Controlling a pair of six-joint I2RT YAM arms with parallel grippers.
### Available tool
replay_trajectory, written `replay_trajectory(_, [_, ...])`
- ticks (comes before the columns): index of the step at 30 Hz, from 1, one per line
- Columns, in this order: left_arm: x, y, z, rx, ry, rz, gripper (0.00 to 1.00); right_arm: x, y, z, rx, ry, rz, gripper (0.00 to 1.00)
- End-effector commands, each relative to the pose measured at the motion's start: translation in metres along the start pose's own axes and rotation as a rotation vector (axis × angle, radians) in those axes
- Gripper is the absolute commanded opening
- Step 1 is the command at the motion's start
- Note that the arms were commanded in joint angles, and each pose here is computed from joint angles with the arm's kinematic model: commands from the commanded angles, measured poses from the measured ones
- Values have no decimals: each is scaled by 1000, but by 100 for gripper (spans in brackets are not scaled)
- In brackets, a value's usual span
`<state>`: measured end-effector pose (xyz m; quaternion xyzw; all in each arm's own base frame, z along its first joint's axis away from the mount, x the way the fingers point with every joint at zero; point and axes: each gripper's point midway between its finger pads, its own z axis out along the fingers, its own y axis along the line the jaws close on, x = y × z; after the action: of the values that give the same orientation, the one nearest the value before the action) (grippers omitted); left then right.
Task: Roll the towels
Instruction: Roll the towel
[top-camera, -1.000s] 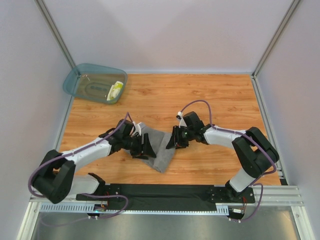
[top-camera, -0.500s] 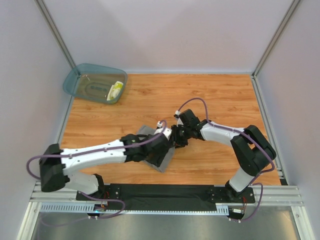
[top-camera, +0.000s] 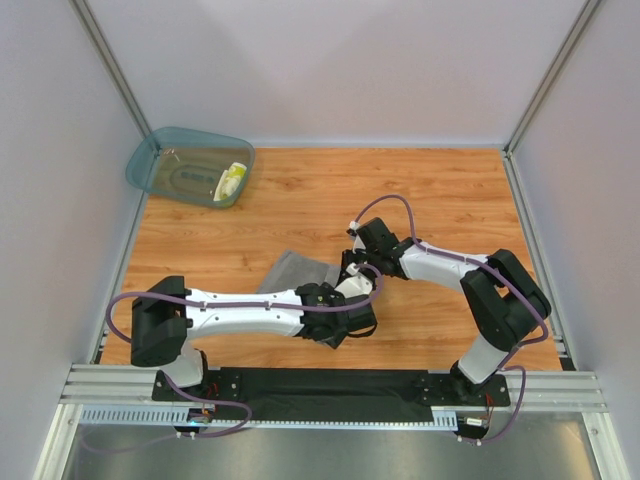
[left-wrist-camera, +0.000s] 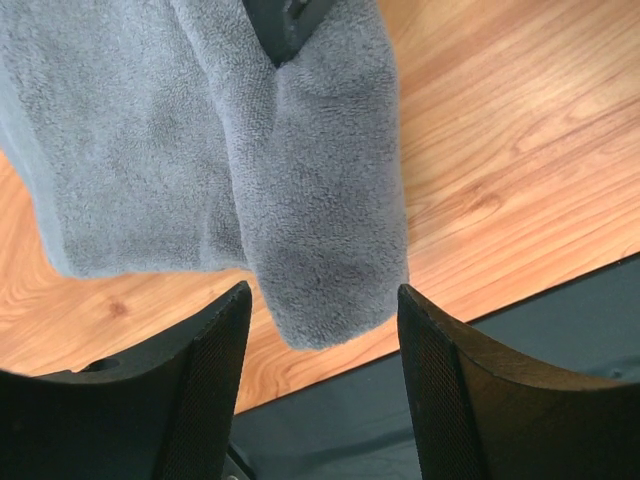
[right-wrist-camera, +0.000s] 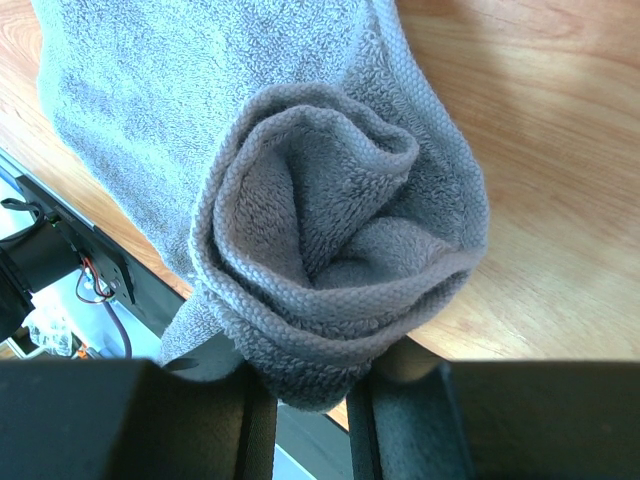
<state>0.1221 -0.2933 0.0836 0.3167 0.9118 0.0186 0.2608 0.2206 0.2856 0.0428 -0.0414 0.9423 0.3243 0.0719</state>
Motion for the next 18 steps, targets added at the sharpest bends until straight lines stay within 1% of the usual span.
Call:
replay_trajectory(1, [-12,-2,-12,-57,-47,18,67,1,-12,4,64,12,-13,25])
replay_trajectory(2, [-14,-1,-13,-78,-55,26,67,1,-11,4,62,13,-14,25])
replay_trajectory(3, [-9,-2,-11,-93,-37,52,67,1,-13,5,65,15,-11,24])
replay_trajectory(9, [0,-17,4,-83,12,66,68,3,-16,6,73,23,-6,24])
replay_trajectory(16, [20,-10,28,-174,69,93,75,5,-16,5,74,28,-14,24])
replay_trajectory(18, [28,-12,35,-167,86,97,75,5,-16,5,76,30,-12,24])
